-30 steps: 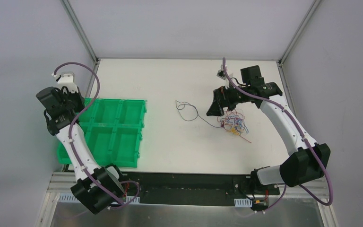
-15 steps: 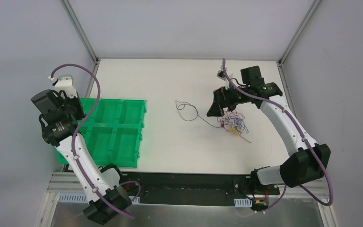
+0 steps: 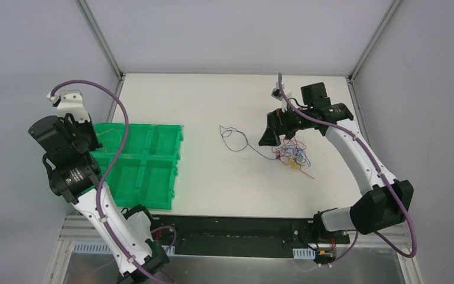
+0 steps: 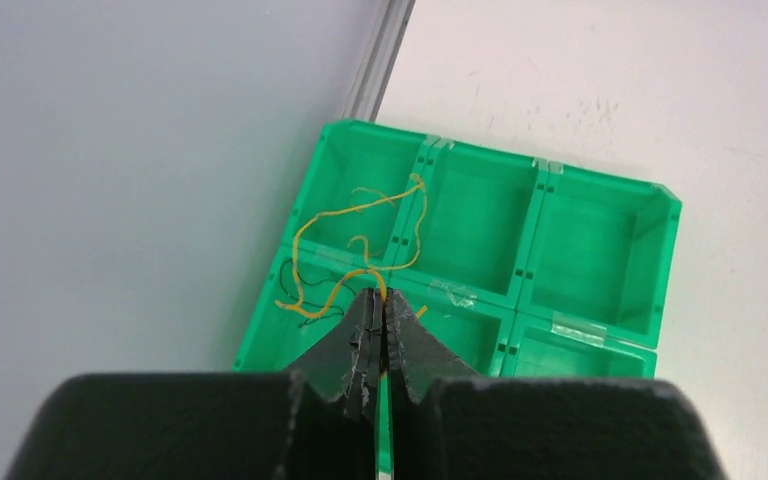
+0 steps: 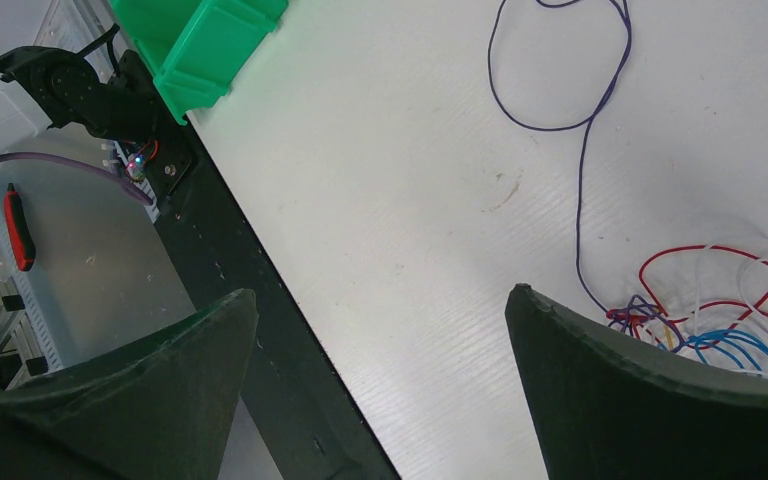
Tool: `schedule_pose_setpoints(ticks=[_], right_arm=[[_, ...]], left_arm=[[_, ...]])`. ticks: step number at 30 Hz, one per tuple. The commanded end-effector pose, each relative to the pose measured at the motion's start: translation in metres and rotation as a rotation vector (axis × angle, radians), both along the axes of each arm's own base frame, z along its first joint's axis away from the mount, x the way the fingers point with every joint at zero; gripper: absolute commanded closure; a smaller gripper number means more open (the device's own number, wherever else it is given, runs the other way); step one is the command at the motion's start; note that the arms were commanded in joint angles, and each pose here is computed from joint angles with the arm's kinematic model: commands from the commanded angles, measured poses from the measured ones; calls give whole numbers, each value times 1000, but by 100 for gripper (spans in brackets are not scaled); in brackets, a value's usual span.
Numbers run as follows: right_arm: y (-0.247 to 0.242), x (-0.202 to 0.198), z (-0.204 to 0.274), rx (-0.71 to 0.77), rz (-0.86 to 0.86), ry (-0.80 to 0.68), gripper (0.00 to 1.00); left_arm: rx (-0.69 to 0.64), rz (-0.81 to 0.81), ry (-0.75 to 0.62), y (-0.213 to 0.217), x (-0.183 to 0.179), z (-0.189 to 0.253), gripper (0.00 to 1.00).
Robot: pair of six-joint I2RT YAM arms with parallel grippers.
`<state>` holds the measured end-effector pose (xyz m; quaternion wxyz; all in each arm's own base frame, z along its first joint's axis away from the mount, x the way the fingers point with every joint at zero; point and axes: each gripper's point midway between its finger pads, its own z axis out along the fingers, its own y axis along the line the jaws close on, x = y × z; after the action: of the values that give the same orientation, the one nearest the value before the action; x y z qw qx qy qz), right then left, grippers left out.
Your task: Untangle the cables
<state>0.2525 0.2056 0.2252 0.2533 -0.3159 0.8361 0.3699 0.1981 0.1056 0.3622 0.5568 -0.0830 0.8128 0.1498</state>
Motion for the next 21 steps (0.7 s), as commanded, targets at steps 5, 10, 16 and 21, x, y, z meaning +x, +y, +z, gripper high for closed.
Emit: schedule_pose_setpoints(ticks=[5,10,16,21], right_arm=[[-2,-9,9,7,17,-28,1],[-4,-9,7,-8,16,-29,1],[-6,-9,5,-14,20,-25,1],[-4,-6,8,-4,17,-14,1]], left_arm=[[-114,71,191,29,15,-64,100],[-53,180,241,69,27,-80,100],[88,237,148,99,32,-21,100],[144,278,96,126,37,22,100]])
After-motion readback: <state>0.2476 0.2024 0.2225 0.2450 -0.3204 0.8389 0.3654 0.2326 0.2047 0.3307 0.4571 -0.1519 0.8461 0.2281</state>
